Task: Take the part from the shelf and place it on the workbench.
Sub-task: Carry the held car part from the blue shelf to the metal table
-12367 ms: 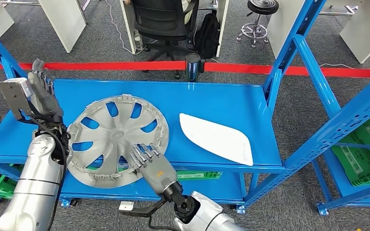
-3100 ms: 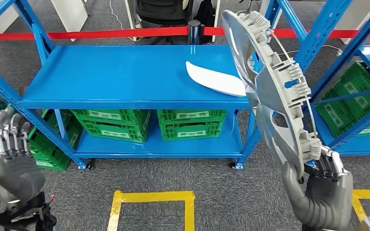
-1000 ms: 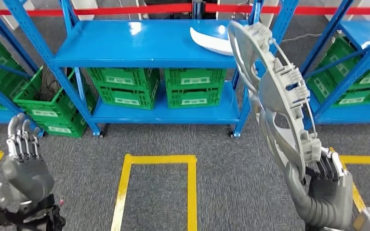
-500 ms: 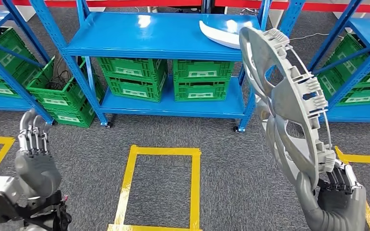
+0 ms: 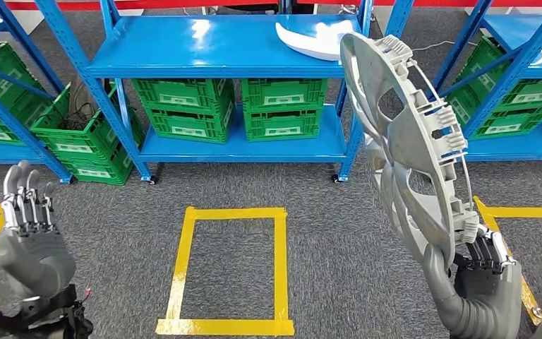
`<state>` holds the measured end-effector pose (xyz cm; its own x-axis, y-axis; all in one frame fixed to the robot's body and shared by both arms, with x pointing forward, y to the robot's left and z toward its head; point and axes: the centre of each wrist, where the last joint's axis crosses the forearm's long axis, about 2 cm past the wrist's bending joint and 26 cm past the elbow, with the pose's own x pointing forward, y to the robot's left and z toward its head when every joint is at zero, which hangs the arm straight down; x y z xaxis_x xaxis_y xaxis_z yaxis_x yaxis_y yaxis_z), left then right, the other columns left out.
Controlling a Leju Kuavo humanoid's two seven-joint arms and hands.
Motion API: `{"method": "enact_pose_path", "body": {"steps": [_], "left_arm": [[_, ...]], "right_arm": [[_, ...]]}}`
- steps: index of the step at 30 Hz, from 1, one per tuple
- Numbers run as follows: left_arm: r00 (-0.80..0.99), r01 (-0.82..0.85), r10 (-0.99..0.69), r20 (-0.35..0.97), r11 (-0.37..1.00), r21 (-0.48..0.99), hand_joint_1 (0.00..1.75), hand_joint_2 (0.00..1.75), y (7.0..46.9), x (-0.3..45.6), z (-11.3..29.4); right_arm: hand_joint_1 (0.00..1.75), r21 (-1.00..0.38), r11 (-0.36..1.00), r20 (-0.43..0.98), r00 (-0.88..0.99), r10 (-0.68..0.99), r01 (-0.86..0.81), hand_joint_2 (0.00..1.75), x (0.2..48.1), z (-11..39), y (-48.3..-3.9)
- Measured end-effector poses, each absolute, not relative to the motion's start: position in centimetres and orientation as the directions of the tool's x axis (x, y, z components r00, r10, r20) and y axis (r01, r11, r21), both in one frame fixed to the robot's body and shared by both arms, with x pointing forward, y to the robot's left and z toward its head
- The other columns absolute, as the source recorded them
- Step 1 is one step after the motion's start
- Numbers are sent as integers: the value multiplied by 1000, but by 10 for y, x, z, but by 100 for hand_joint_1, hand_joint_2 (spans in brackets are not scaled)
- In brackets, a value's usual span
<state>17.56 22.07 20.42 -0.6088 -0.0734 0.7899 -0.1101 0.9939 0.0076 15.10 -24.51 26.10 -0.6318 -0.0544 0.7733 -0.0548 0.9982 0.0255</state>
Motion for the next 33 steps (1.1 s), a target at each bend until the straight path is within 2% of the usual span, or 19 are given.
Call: {"method": "enact_pose_path", "body": {"steps": [33], "left_arm": [[-618, -101, -67, 784, 995, 6, 0, 0, 218, 175, 208]], "right_arm": [[175, 38, 998, 786, -614, -65, -56, 175, 156, 257, -241]]}}
